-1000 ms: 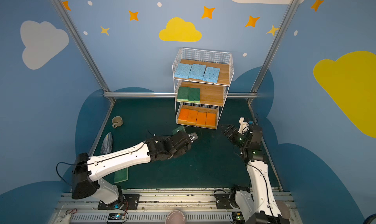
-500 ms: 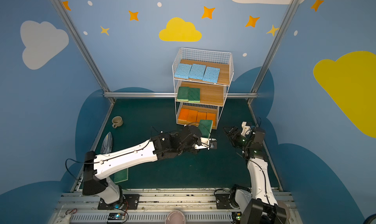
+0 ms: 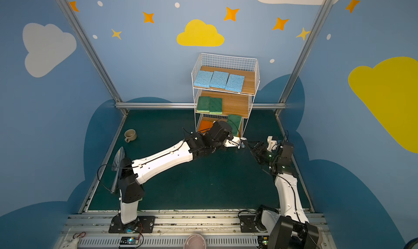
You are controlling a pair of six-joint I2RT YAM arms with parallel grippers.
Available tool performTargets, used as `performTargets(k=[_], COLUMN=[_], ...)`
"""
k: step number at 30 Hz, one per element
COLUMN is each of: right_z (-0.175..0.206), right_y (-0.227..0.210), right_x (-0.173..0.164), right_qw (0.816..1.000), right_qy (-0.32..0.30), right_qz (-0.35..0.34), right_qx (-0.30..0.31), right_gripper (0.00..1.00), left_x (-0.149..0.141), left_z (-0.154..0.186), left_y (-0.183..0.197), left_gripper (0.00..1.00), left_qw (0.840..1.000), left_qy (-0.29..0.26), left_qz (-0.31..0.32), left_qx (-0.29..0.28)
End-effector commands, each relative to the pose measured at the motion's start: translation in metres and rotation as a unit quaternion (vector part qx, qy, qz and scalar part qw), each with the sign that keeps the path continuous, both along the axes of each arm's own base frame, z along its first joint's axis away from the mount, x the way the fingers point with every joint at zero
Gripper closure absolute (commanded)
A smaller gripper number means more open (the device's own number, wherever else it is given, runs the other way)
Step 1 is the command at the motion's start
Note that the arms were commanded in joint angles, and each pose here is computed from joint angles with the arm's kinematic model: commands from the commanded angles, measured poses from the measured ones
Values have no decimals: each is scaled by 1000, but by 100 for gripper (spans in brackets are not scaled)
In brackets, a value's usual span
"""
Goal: Arrange cleaning sponges on a shelf
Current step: Place the cleaning sponge on the shelf.
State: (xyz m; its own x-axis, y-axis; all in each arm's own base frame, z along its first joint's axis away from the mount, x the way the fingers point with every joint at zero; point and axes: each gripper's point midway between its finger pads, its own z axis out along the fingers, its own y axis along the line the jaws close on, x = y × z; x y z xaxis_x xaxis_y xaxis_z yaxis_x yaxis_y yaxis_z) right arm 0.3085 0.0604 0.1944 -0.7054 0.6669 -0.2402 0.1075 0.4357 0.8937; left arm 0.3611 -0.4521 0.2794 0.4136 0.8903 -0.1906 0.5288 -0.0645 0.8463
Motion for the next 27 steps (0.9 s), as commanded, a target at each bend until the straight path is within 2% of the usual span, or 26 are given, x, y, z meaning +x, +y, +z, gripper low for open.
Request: performTargets(k=[1, 9, 27], right_z=[13, 15, 11], right_y=[2, 5, 18], right_x=[1, 0, -2], right_qw=[1000, 1000, 999], right_qy=[-16, -20, -16], right_qz=[12, 16, 41], right_qx=[0, -1, 0], right_gripper=[27, 27, 29], left_x=[22, 56, 92], left_z=[29, 44, 43], left_y=[2, -7, -11], left_gripper=[97, 97, 97], left_qw=[999, 995, 993], left_qy=[-35, -75, -72], left_qz=[21, 51, 49], left_qx=[-20, -33, -75])
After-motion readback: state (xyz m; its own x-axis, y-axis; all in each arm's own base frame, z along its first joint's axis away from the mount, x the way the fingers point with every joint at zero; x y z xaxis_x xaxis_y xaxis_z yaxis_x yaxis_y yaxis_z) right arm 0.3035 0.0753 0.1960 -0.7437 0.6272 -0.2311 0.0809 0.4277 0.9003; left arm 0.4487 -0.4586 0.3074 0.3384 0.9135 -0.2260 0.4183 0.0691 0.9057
